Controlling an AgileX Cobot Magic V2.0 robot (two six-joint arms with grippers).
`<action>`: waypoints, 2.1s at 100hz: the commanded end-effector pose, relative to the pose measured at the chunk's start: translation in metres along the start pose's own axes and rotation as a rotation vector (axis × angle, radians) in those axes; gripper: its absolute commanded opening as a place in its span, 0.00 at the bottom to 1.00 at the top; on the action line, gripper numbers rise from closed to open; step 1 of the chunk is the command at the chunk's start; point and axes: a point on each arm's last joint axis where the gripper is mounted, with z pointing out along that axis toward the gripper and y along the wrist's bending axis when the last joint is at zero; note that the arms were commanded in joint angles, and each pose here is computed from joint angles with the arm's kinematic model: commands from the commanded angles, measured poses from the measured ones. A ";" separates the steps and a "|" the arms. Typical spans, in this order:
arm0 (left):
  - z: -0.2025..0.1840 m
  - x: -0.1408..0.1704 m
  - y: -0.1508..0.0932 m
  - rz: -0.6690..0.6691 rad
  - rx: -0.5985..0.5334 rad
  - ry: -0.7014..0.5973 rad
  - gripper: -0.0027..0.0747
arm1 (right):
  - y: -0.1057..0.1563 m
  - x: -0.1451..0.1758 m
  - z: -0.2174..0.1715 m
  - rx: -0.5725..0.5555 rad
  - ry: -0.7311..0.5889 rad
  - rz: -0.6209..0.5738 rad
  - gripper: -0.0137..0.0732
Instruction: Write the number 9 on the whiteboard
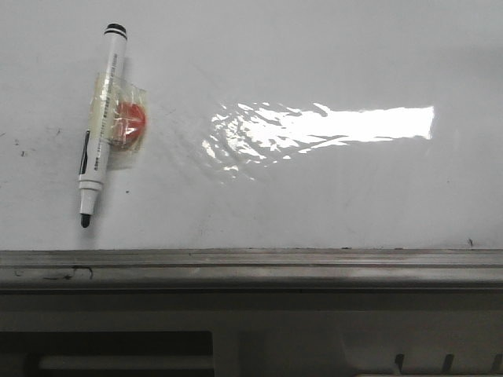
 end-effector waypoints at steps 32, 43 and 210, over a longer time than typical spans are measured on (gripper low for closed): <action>0.050 -0.012 -0.024 0.019 0.112 0.007 0.56 | 0.002 -0.017 -0.002 0.001 -0.101 -0.019 0.66; 0.061 -0.010 -0.032 0.029 0.123 0.030 0.56 | 0.002 -0.017 -0.002 0.001 -0.101 -0.019 0.66; 0.064 0.011 -0.097 0.599 0.874 -0.028 0.01 | 0.166 0.008 0.048 -0.829 0.061 -0.619 0.65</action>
